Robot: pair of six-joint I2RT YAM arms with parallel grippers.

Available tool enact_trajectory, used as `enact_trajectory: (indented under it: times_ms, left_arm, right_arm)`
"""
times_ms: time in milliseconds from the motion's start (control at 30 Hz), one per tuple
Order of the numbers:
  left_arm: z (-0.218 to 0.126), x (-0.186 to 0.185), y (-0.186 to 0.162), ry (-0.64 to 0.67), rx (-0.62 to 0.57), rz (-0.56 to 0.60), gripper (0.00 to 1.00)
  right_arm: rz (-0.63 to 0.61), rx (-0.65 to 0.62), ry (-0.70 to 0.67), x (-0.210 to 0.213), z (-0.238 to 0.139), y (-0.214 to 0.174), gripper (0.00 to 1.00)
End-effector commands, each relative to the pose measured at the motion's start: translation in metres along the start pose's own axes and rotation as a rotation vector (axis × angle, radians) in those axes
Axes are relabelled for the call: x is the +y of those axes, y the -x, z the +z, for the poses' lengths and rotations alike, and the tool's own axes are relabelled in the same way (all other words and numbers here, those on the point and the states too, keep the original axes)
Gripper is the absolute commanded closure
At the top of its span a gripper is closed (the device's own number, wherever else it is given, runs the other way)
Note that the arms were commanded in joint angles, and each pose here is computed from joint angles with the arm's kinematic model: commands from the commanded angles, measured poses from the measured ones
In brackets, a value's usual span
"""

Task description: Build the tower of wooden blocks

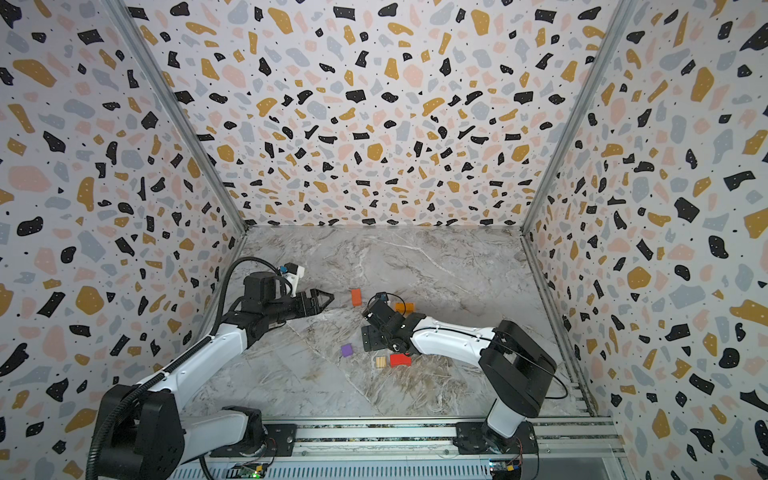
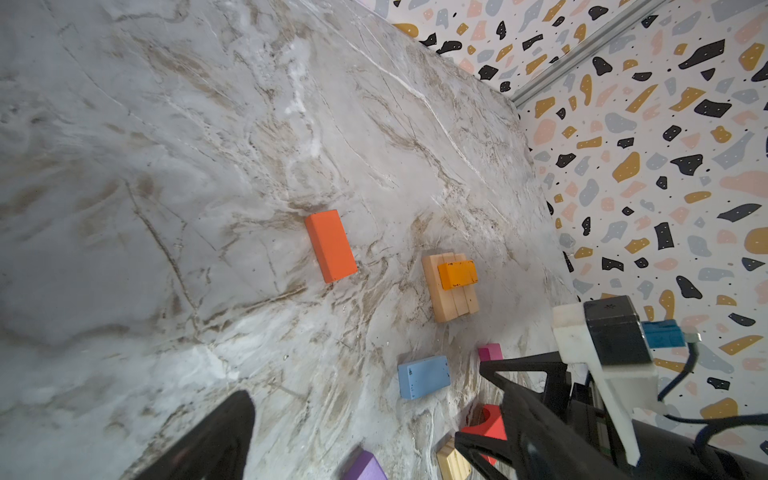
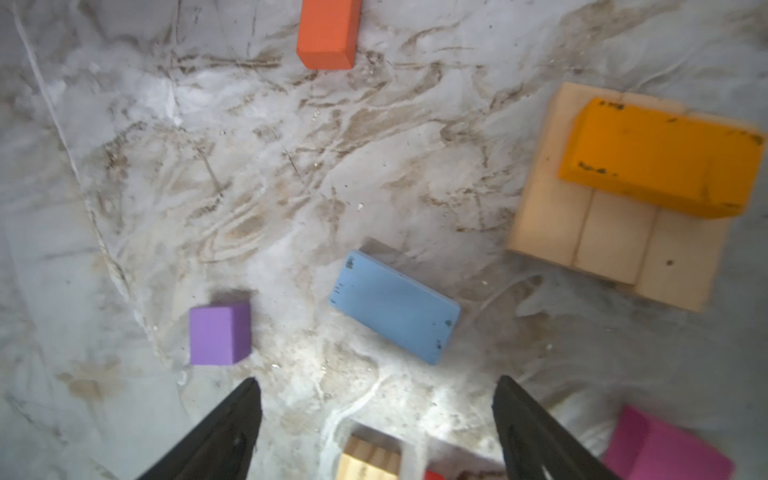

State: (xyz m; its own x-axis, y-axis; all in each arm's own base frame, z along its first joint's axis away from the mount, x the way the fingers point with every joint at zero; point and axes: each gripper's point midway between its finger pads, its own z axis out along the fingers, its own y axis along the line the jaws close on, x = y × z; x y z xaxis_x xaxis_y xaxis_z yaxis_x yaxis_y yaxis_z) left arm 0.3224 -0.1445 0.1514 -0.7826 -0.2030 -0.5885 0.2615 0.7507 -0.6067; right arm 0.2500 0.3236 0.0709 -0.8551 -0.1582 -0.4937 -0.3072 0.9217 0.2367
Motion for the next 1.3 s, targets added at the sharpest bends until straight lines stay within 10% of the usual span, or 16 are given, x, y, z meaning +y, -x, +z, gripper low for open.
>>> enact_trajectory:
  times_ms: [0, 1267]
  left_arm:
    - [-0.003, -0.005, 0.004, -0.005, -0.012, 0.031, 0.06]
    - [-0.003, -0.004, 0.004, -0.001, -0.013, 0.034, 0.06]
  right_arm:
    - [0.086, -0.009, -0.076, -0.002, 0.006, 0.003, 0.14]
    - [0.106, -0.007, -0.187, -0.002, 0.048, 0.006, 0.28]
